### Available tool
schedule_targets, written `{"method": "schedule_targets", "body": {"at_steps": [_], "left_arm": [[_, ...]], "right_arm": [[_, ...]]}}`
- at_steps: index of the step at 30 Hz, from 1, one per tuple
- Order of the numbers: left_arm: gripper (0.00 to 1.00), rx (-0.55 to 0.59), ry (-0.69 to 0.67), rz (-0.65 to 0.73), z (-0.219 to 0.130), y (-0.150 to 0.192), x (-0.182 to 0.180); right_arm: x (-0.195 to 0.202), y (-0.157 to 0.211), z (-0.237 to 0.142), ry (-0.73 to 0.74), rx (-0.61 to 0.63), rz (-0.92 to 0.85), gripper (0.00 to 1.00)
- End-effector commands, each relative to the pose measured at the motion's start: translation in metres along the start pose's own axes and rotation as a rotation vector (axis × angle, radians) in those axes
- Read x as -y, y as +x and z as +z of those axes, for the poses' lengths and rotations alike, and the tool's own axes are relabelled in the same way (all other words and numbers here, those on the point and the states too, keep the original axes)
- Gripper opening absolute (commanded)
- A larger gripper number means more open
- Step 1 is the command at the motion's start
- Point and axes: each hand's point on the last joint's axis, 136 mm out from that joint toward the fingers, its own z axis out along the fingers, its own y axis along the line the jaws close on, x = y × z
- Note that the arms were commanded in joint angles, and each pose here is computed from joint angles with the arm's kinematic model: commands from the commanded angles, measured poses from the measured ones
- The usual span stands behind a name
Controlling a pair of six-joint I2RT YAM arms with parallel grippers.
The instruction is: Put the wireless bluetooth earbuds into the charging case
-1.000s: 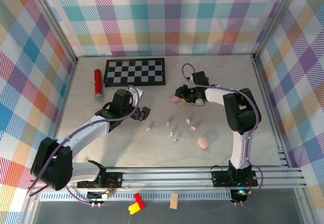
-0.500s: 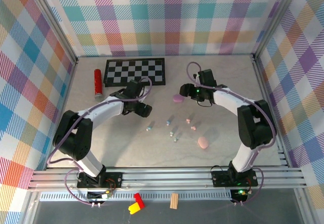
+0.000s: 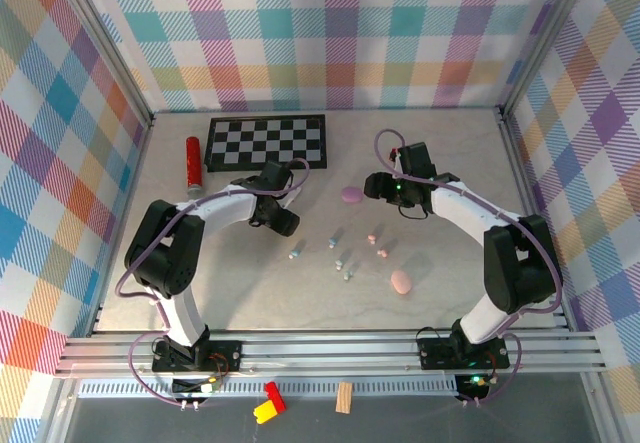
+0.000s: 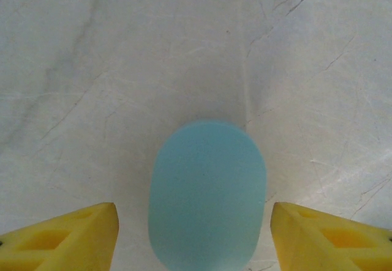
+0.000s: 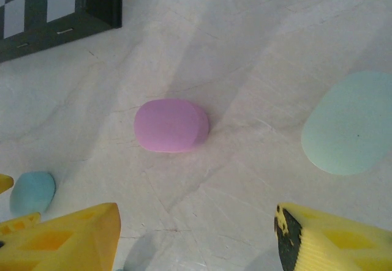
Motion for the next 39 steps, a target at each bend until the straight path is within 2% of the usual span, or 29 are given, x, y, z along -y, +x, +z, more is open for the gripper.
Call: {"method": "schedule_targets", "body": {"at_steps": [1,4,6,7,13,17,23,26,30,37,39], "left_arm": [[0.56,-0.011,0.024,-0.002,0.003,-0.002,0.005],[0.51,-0.012,0.027,0.003,0.003,-0.001,0.006],[0.42,0.0,0.027,0.007,0.0,-0.001,0.007],[0.41,0.01,0.028,0.007,-0.001,-0.002,0.007],[0.39,0.125,0.035,0.027,-0.022,-0.014,0.009],[0.39,0.258,0.1,0.073,-0.048,-0.031,0.026],[0.39,0.551,0.289,0.295,-0.106,-0.053,0.078],[0.39,0.643,0.361,0.386,-0.13,-0.055,0.098],[0.39,0.697,0.389,0.478,-0.145,-0.055,0.113],[0.39,0.759,0.419,0.553,-0.161,-0.055,0.131],[0.38,0.769,0.43,0.553,-0.165,-0.057,0.133]], "right_arm": [[-0.005,-0.01,-0.014,-0.001,0.026,-0.018,0.67],[-0.01,-0.013,-0.019,-0.02,0.033,-0.016,0.67],[-0.015,-0.013,-0.024,-0.039,0.037,-0.015,0.67],[-0.017,-0.013,-0.028,-0.053,0.039,-0.015,0.67],[-0.042,-0.006,-0.055,-0.171,0.026,-0.021,0.67],[-0.072,0.009,-0.073,-0.333,-0.072,-0.018,0.67],[-0.107,0.031,-0.086,-0.524,-0.235,-0.021,0.68],[-0.119,0.038,-0.087,-0.586,-0.289,-0.026,0.68],[-0.138,0.047,-0.087,-0.658,-0.342,-0.034,0.68],[-0.158,0.06,-0.081,-0.704,-0.391,-0.051,0.69],[-0.158,0.061,-0.078,-0.707,-0.399,-0.051,0.64]]}}
